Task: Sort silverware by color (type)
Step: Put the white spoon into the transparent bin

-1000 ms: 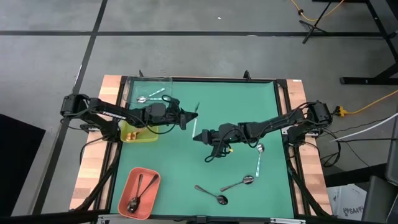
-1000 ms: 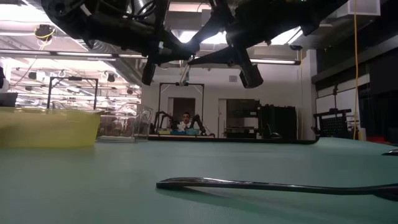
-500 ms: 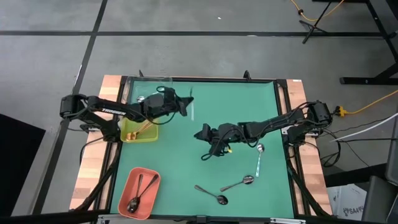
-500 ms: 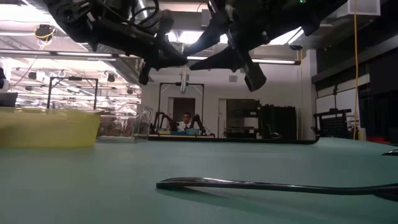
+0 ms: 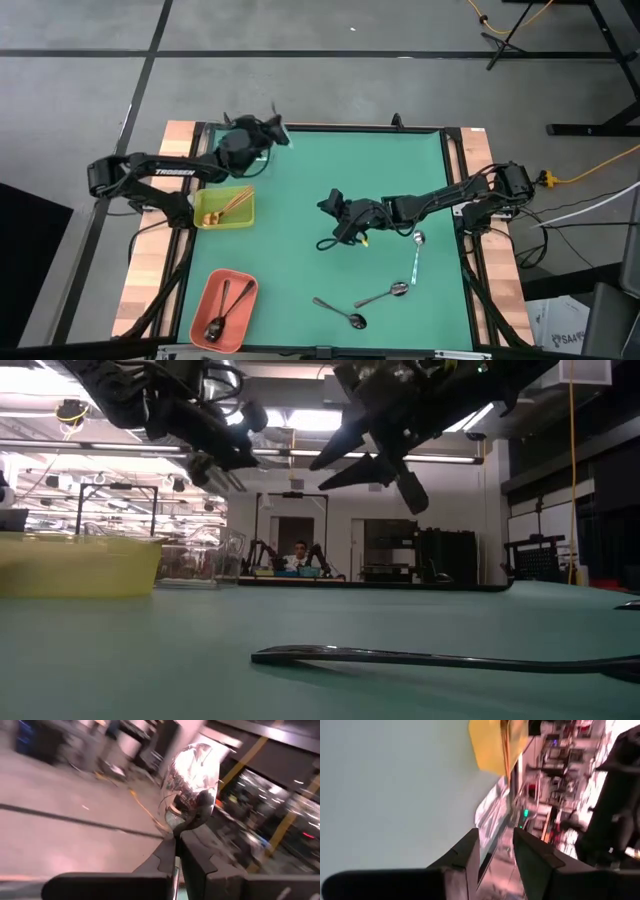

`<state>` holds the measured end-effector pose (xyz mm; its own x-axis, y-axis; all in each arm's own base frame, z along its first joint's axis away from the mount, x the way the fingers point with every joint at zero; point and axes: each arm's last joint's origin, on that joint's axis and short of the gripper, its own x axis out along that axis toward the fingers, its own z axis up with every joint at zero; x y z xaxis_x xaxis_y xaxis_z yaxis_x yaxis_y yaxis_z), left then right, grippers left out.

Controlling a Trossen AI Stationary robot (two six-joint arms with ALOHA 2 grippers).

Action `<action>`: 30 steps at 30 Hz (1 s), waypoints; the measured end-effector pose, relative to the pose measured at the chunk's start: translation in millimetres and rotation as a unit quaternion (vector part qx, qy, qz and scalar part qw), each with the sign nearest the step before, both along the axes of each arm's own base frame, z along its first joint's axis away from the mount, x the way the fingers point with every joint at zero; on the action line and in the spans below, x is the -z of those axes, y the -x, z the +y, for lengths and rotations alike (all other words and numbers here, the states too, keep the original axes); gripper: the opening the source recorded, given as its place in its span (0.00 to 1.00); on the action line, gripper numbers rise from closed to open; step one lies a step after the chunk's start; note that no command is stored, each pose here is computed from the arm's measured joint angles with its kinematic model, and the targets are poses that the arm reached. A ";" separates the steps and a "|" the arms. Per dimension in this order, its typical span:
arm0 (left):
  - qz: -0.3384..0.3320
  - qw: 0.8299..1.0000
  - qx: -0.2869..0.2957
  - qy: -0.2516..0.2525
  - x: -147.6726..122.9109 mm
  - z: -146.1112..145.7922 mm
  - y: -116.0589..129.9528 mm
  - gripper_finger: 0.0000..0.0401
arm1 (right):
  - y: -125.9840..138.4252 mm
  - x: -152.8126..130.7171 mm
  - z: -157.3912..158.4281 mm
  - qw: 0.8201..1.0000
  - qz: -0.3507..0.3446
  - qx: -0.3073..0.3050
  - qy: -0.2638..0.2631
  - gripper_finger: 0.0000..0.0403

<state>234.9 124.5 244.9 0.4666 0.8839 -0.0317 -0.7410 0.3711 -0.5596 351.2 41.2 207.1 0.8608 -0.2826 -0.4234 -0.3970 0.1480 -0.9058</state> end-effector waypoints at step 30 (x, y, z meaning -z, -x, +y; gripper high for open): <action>-0.033 0.933 -0.304 0.188 42.7 24.5 59.3 0.03 | 1.2 1.0 -2.1 0.996 -0.021 0.064 -0.054 0.29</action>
<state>175.6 149.0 202.1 -0.1056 0.9182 -0.3819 -0.7101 -0.3385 -0.6174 350.0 39.1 206.1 0.8381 -0.3465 -0.4214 -0.3305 0.2920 -0.8975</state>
